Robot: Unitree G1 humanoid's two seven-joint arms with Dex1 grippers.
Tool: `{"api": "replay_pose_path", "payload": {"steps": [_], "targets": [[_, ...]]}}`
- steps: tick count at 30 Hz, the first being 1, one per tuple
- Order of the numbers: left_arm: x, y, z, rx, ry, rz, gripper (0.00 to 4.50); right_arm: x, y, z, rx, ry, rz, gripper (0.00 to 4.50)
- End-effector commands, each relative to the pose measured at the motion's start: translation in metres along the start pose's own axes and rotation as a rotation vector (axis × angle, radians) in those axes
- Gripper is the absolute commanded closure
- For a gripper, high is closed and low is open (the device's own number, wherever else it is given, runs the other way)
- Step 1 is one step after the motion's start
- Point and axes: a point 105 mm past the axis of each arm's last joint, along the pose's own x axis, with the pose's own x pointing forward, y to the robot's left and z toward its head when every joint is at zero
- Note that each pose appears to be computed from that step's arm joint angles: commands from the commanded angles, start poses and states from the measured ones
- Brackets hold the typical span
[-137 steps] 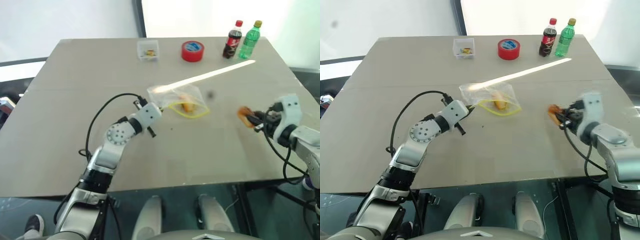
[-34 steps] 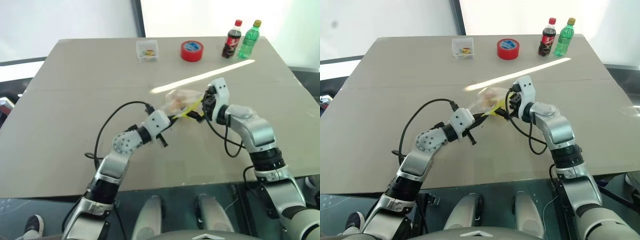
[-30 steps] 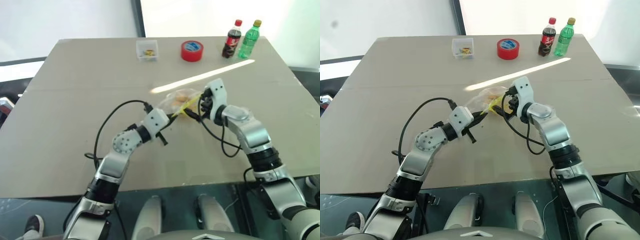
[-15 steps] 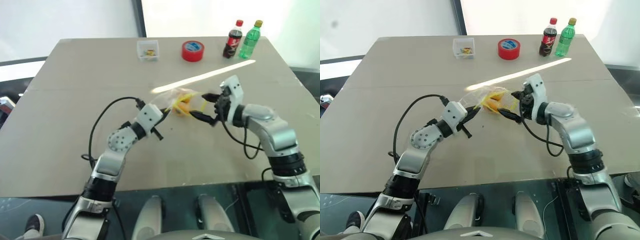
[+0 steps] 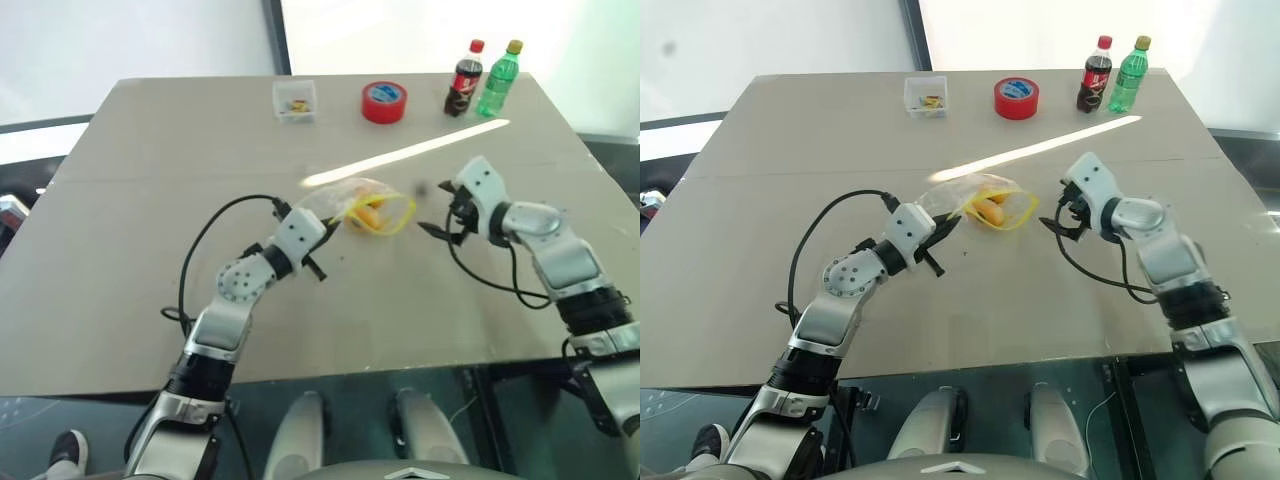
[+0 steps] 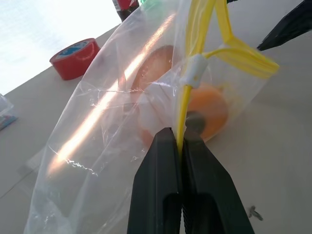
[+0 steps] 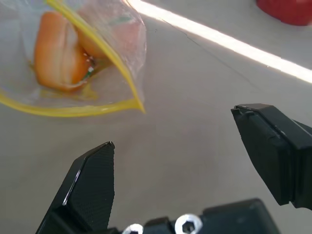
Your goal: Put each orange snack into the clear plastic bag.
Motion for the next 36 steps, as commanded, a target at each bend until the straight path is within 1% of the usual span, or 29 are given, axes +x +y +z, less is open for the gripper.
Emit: {"api": "replay_pose_path", "payload": {"steps": [1, 2, 3, 5, 11, 12, 13, 20, 28, 36], "targets": [[0.000, 0.002, 0.010, 0.019, -0.038, 0.002, 4.50, 0.009, -0.008, 0.017, -0.129, -0.069, -0.022, 0.08], [0.000, 0.002, 0.010, 0.020, -0.038, 0.001, 4.50, 0.011, -0.009, 0.017, -0.142, -0.074, -0.015, 0.08], [-0.001, 0.001, 0.010, 0.020, -0.038, 0.000, 4.50, 0.013, -0.009, 0.018, -0.150, -0.081, -0.009, 0.31], [-0.001, 0.001, 0.010, 0.021, -0.037, 0.002, 4.50, 0.015, -0.009, 0.018, -0.165, -0.090, -0.003, 0.92], [-0.003, 0.003, 0.008, 0.021, -0.031, 0.013, 4.50, 0.014, -0.009, 0.018, -0.164, -0.110, 0.006, 3.86], [-0.003, 0.003, 0.008, 0.021, -0.030, 0.014, 4.50, 0.014, -0.009, 0.019, -0.166, -0.112, 0.008, 4.27], [-0.004, 0.003, 0.008, 0.020, -0.029, 0.015, 4.50, 0.013, -0.009, 0.020, -0.170, -0.116, 0.008, 4.46], [-0.003, 0.004, 0.005, 0.021, -0.023, 0.012, 4.50, 0.010, -0.006, 0.028, -0.171, -0.145, 0.005, 4.46], [-0.001, 0.006, 0.006, 0.029, -0.027, 0.006, 4.50, 0.008, -0.003, 0.030, -0.161, -0.153, -0.002, 4.46], [-0.001, 0.007, 0.005, 0.031, -0.025, 0.005, 4.50, 0.011, 0.001, 0.027, -0.212, -0.143, 0.014, 4.46]]}}
